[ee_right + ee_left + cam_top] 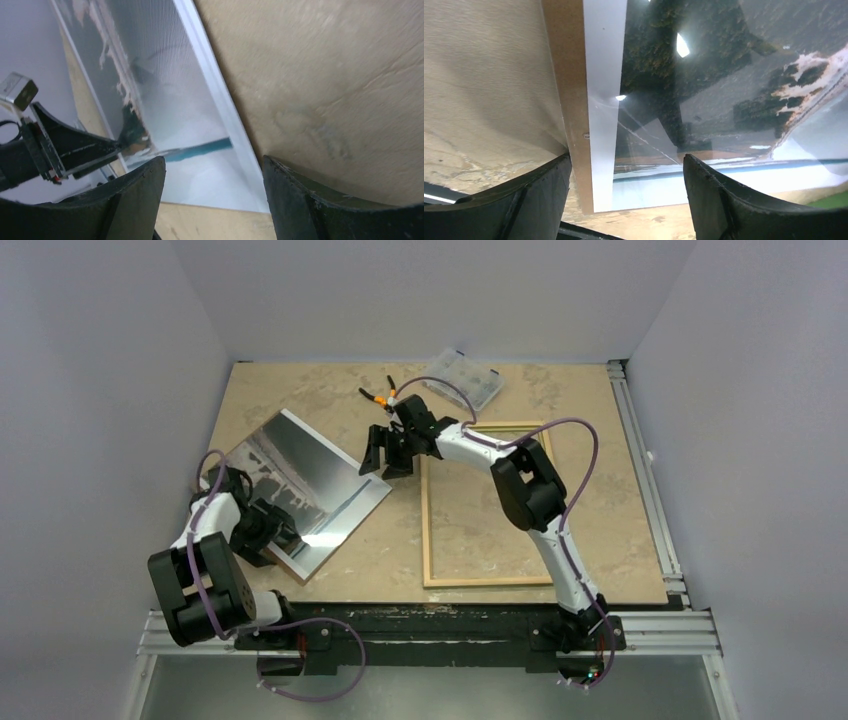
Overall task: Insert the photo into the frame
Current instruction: Move the photo frame item to the center of the board.
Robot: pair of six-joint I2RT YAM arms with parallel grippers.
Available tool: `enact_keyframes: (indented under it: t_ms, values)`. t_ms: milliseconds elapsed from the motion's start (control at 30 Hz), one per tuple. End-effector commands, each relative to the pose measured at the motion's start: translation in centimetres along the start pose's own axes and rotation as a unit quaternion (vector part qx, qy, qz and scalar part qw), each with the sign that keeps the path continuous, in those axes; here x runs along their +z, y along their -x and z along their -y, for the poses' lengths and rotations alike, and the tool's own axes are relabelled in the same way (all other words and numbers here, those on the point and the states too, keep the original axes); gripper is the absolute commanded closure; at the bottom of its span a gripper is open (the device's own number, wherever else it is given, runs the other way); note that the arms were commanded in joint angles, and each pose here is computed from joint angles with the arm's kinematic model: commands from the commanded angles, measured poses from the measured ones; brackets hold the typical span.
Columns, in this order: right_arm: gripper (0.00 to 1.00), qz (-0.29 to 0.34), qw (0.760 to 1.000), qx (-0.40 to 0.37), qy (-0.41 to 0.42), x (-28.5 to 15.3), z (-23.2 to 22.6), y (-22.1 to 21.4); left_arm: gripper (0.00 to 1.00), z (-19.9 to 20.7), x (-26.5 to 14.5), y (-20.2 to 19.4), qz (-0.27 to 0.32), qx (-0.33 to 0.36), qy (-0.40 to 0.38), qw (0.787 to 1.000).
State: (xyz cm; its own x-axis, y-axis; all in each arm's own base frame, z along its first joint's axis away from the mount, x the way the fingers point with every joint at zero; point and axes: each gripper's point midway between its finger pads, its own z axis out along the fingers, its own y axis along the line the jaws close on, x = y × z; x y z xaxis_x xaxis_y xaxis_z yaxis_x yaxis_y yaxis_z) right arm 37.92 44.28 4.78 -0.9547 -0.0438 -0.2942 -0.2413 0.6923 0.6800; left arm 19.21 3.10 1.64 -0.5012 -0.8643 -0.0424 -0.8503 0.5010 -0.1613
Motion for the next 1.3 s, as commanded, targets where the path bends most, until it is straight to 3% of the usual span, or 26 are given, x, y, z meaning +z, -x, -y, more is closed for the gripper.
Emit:
enact_keyframes:
  t_ms: [0, 233, 567, 733, 1067, 1267]
  values:
    - [0.3, -0.052, 0.998, 0.015, 0.006, 0.4, 0.0, -4.9, 0.21, 3.9, 2.0, -0.2, -0.01, 0.037, -0.1, 0.994]
    - [0.31, -0.057, 0.998, 0.029, 0.008, -1.3, -0.1, -7.6, 0.18, 5.6, 1.1, -0.9, -0.001, 0.122, -0.072, 0.99]
    - [0.32, -0.027, 0.998, 0.055, -0.006, -5.9, 0.5, -11.0, 0.18, 11.1, 0.0, -4.0, -0.018, 0.21, -0.137, 0.968]
    - [0.3, 0.001, 0.998, 0.051, -0.031, -7.4, 1.1, -11.3, 0.18, 11.3, -0.5, -4.0, -0.01, 0.213, -0.148, 0.966]
    - [0.26, 0.032, 0.987, -0.013, -0.154, -9.0, 1.9, -9.9, 0.17, 8.2, -4.4, -2.4, 0.091, 0.192, -0.116, 0.97]
    - [0.27, 0.039, 0.986, -0.015, -0.16, -9.3, 2.0, -9.9, 0.19, 7.9, -5.5, -2.7, 0.098, 0.192, -0.121, 0.969]
